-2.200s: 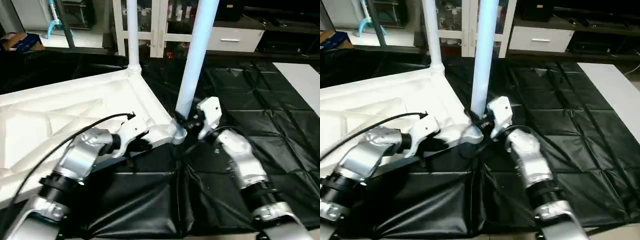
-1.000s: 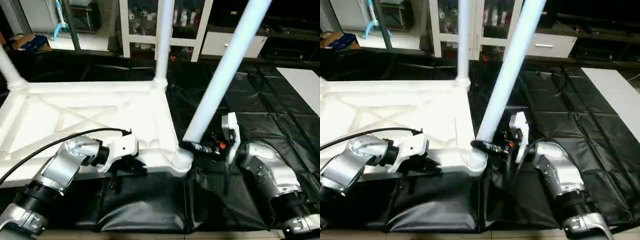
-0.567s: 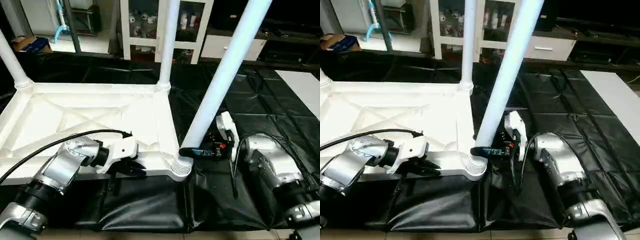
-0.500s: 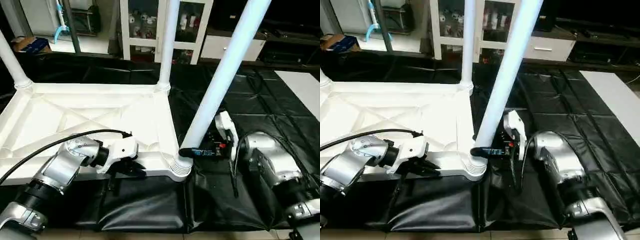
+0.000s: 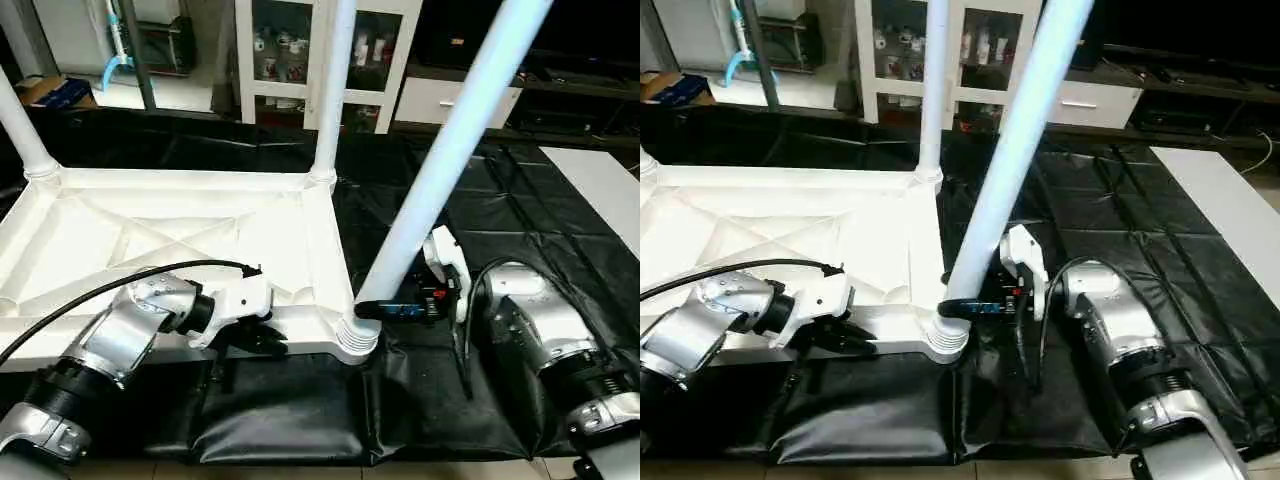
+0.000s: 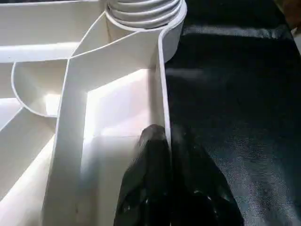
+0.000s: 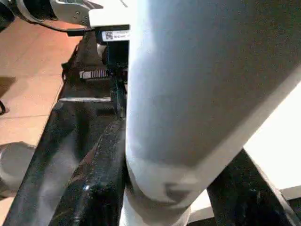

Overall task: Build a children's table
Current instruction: Insert table leg to table base

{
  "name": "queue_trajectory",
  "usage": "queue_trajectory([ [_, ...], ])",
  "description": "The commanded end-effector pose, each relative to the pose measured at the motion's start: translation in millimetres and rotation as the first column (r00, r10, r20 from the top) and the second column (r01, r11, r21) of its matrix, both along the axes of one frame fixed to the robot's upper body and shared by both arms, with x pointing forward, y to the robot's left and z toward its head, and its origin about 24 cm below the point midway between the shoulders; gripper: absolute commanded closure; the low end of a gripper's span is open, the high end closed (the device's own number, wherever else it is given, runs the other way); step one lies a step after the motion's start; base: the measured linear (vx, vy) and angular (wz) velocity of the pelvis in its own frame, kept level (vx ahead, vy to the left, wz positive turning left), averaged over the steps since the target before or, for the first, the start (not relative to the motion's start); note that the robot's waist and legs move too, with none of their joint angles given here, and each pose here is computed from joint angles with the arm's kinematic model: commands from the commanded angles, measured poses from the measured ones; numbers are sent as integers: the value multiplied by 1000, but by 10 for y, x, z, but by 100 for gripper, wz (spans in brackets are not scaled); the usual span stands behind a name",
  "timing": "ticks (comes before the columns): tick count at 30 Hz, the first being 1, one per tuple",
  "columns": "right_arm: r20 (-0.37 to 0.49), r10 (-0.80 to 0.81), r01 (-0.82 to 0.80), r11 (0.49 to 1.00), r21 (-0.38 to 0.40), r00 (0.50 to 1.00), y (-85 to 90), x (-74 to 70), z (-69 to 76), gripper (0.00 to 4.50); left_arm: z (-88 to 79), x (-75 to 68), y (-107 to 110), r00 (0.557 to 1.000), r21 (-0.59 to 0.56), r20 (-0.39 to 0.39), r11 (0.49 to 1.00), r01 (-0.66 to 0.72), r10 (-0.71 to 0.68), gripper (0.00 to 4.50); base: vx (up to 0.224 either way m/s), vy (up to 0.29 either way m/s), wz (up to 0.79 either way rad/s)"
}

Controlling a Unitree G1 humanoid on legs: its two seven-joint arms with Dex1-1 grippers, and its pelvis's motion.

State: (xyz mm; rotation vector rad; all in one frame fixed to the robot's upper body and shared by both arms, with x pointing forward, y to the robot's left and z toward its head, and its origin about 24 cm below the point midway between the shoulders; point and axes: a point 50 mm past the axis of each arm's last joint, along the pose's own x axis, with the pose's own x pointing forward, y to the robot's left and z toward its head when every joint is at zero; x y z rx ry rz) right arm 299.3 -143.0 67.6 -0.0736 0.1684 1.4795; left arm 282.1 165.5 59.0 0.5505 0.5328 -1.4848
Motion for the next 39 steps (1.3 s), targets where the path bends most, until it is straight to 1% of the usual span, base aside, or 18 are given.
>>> queue_trajectory([
  [1,-82,-10,-6,981,-194,997,-3,-140,-365,266,168,-8,-192,986,-46,45,985,165,-163,450,0,0,0],
  [5,-78,34,-48,982,-183,996,57,-149,-331,266,166,-7,-198,986,-46,39,985,165,-164,450,0,0,0],
  [6,-88,56,-72,980,-186,995,79,-155,-325,266,166,-10,-203,985,-46,37,985,168,-167,450,0,0,0],
  [8,-100,75,-94,976,-197,992,87,-162,-327,266,166,-13,-209,985,-45,36,984,171,-169,450,0,0,0],
  [11,-140,100,-132,961,-242,985,53,-188,-380,266,161,-17,-207,985,-36,33,984,173,-172,450,0,0,0],
  [13,-145,100,-134,959,-248,984,46,-191,-389,266,160,-18,-205,985,-33,33,984,173,-172,450,0,0,0],
  [14,-140,105,-142,948,-286,985,9,-205,-436,266,151,-23,-185,985,-23,29,985,172,-171,450,0,0,0],
  [16,-134,108,-144,943,-301,985,-2,-208,-450,266,149,-25,-179,985,-19,28,985,172,-171,450,0,0,0],
  [19,-123,109,-142,943,-302,986,9,-205,-447,266,148,-26,-177,985,-18,27,985,172,-172,450,0,0,0],
  [20,-89,130,-152,942,-301,987,69,-204,-421,266,147,-24,-187,984,-17,28,985,174,-174,450,0,0,0],
  [21,-76,134,-151,943,-297,988,93,-203,-411,266,147,-22,-193,984,-16,28,984,175,-175,450,0,0,0],
  [24,-48,120,-128,949,-287,992,119,-193,-408,266,145,-15,-200,984,-13,34,985,173,-173,450,0,0,0],
  [29,-52,93,-105,950,-295,994,77,-194,-445,266,139,-12,-180,986,-2,33,986,165,-165,450,0,0,0],
  [33,-47,96,-105,950,-294,994,89,-191,-443,266,135,-13,-173,986,2,30,987,164,-164,450,0,0,0],
  [37,-29,56,-63,948,-312,998,108,-161,-470,266,119,-10,-178,988,12,29,989,149,-149,450,0,0,0],
  [38,34,-101,107,918,-381,994,65,-60,-565,266,97,29,-186,995,31,54,996,88,-89,450,0,0,0],
  [39,50,-146,153,906,-394,988,48,-33,-587,266,92,41,-186,995,37,63,997,72,-74,450,0,0,0],
])
